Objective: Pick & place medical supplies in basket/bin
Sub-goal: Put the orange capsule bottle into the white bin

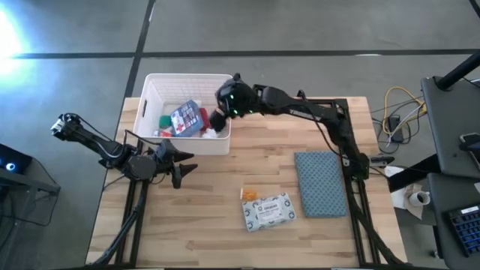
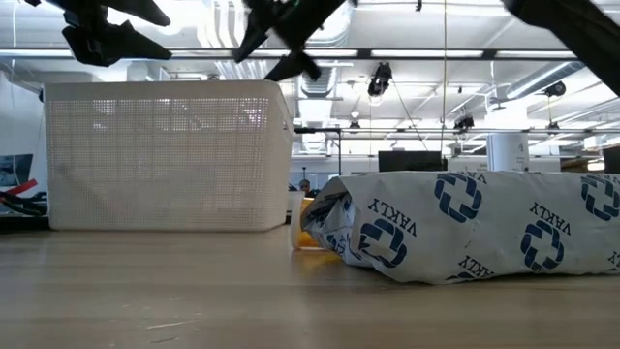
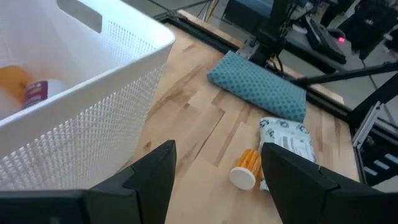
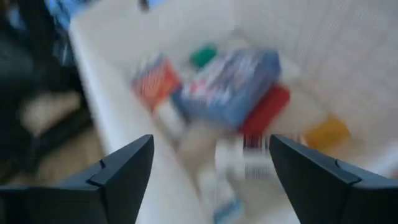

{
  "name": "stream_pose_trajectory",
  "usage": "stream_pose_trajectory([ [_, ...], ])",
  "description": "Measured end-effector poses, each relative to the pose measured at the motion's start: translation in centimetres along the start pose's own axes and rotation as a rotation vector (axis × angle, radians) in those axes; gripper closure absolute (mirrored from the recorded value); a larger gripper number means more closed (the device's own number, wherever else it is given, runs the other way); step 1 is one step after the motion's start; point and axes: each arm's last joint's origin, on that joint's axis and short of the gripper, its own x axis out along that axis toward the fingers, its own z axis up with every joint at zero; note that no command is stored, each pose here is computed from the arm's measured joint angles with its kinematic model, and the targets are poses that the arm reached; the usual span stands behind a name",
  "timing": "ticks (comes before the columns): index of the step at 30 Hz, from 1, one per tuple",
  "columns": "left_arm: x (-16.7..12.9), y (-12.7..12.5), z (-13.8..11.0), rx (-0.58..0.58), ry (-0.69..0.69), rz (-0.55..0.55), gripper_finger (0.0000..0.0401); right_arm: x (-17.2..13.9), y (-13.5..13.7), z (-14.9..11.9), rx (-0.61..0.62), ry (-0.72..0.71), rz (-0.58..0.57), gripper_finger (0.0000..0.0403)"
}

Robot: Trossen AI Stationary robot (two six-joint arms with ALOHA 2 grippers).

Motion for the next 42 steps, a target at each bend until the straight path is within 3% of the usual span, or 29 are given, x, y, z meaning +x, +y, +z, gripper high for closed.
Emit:
stream_pose_trajectory([
  [5,0.0,0.0,0.0,0.003,0.004,0.001,0.0185,-3.6,2.4,-2.9,-0.128,0.217,-0.056,0.0094],
  [10,0.0,0.0,0.0,0.002,0.003,0.001,0.0185,-5.4,5.2,-7.9,-0.255,0.524,-0.124,0.0093],
  [14,0.0,0.0,0.0,0.002,0.003,0.002,0.0185,-5.5,8.3,-12.1,-0.349,0.636,-0.109,0.0092],
  [20,0.1,0.1,-0.3,0.008,0.017,-0.004,0.0185,-3.3,11.2,-18.1,-0.416,0.655,-0.061,0.009],
  [24,0.1,0.0,-0.4,0.009,0.036,-0.022,0.0185,-1.3,10.9,-21.2,-0.373,0.655,-0.072,0.0089],
  [32,0.3,-0.1,-0.6,0.017,0.052,-0.023,0.0185,1.3,9.3,-24.6,-0.317,0.64,-0.089,0.0089],
  [39,0.4,-0.1,-0.6,0.018,0.052,-0.023,0.0185,3.1,8.7,-26.9,-0.4,0.556,-0.012,0.0089],
  [42,0.4,-0.1,-0.6,0.019,0.054,-0.022,0.0185,3.4,8.2,-27.4,-0.426,0.537,-0.05,0.009],
])
